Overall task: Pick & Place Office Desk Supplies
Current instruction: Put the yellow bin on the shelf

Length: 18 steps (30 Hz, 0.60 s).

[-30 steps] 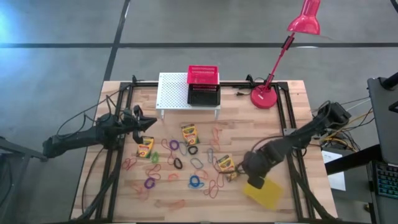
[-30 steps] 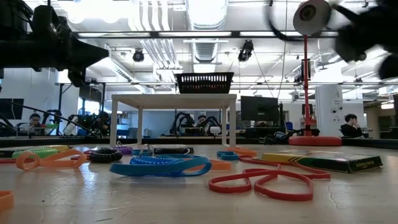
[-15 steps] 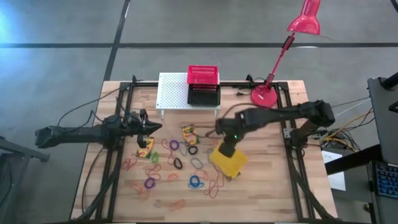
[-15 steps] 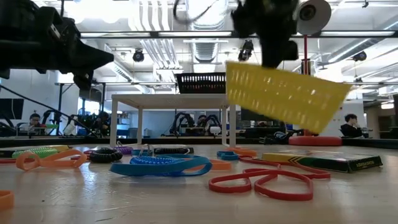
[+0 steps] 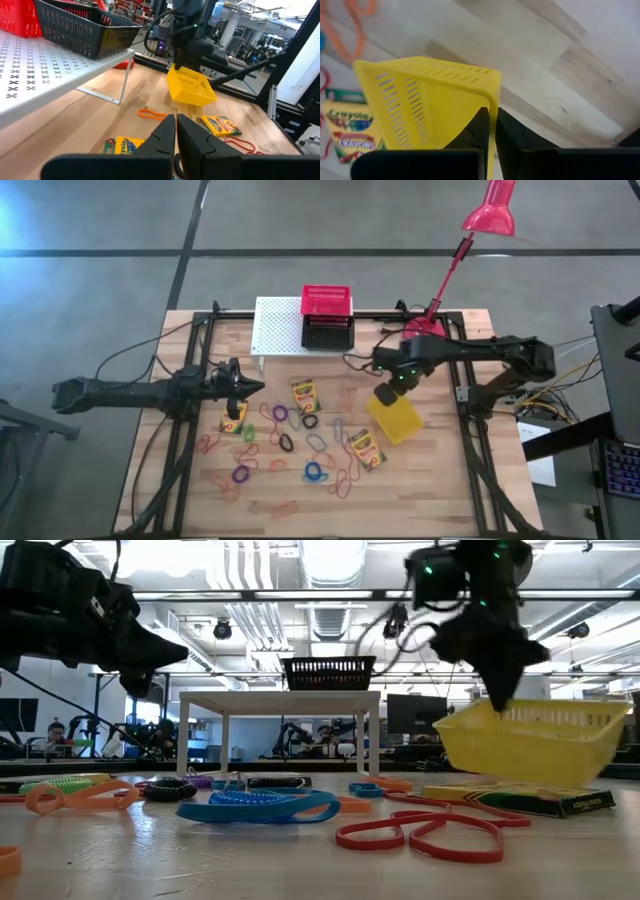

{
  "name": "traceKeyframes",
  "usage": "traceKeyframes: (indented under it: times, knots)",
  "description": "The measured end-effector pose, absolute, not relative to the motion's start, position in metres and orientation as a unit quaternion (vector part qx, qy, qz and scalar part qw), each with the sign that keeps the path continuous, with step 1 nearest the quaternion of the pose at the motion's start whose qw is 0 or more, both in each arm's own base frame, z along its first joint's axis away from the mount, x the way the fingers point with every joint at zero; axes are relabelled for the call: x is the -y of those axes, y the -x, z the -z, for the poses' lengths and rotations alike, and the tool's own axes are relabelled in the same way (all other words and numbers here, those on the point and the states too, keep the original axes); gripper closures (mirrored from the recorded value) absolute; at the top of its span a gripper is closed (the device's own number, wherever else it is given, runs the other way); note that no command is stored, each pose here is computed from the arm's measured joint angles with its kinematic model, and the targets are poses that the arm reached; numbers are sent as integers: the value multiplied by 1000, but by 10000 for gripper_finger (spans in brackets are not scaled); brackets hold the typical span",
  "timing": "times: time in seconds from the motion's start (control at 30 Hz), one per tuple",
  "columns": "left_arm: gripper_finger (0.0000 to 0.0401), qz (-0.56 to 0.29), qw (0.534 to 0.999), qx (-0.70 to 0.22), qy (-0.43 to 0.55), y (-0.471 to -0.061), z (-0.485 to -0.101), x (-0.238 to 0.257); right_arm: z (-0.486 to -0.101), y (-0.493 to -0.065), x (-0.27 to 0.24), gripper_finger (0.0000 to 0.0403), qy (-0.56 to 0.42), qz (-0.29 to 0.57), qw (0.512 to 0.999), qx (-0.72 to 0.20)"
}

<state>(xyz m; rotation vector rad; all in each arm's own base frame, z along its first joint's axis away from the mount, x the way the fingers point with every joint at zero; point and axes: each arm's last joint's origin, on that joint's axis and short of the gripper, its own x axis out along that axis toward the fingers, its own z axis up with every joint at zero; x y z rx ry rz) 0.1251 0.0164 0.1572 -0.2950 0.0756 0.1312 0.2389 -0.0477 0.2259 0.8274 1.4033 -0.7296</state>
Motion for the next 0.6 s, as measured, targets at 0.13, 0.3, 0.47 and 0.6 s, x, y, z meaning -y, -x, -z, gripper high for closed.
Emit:
traceKeyframes:
  times: [0.13,0.3,0.47,0.6]
  knots:
    - [378,-65,986,-37,147,-125,-157,-16,-215,-222,50,387,-383,326,640,-581]
    - [378,-65,986,-38,146,-125,-157,-16,-213,-205,47,341,-402,321,669,-536]
    - [378,-66,986,-39,145,-125,-157,-16,-231,-192,43,273,-398,296,718,-489]
    - [378,-66,986,-40,145,-125,-157,-16,-252,-185,26,237,-355,215,776,-476]
